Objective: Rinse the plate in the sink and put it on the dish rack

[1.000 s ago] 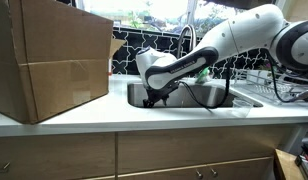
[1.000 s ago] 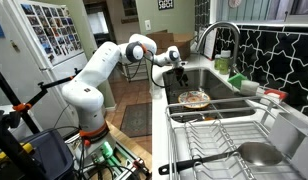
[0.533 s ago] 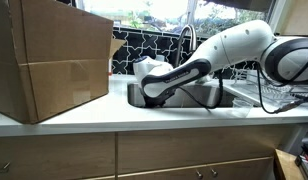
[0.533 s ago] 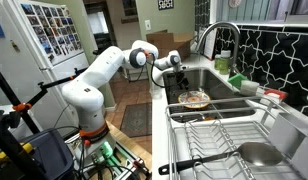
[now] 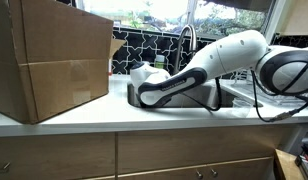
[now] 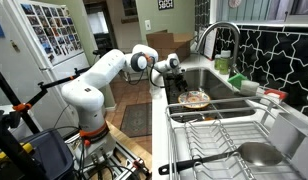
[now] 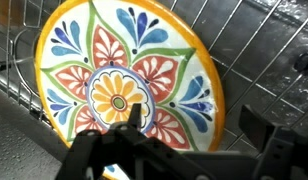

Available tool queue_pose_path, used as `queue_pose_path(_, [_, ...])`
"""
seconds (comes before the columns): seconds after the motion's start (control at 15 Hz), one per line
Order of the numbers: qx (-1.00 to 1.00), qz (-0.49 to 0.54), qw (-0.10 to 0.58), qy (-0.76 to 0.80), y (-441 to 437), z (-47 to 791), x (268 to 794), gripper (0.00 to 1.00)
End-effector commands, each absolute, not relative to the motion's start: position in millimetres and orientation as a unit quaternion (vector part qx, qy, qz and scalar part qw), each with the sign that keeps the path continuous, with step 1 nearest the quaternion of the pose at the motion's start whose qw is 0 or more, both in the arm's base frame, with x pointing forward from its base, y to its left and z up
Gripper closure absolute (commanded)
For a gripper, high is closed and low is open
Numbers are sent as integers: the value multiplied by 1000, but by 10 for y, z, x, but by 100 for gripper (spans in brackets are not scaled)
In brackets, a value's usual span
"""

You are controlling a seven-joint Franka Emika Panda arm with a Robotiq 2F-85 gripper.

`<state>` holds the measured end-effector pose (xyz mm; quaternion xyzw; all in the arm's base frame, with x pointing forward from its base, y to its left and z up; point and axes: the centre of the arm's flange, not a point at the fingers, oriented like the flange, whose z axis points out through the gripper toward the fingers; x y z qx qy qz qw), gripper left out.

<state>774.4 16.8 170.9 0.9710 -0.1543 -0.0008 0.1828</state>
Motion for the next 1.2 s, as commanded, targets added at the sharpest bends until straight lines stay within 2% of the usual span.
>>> queue_pose_path(0.0, [973, 15, 184, -137, 256, 1464, 7884, 0])
queue_pose_path(0.47, [972, 41, 200, -113, 302, 1397, 7970, 0])
queue_pose_path(0.8, [976, 5, 170, -136, 154, 1301, 7984, 0])
queue_pose_path(1.13, [971, -27, 183, -153, 58, 1151, 7935, 0])
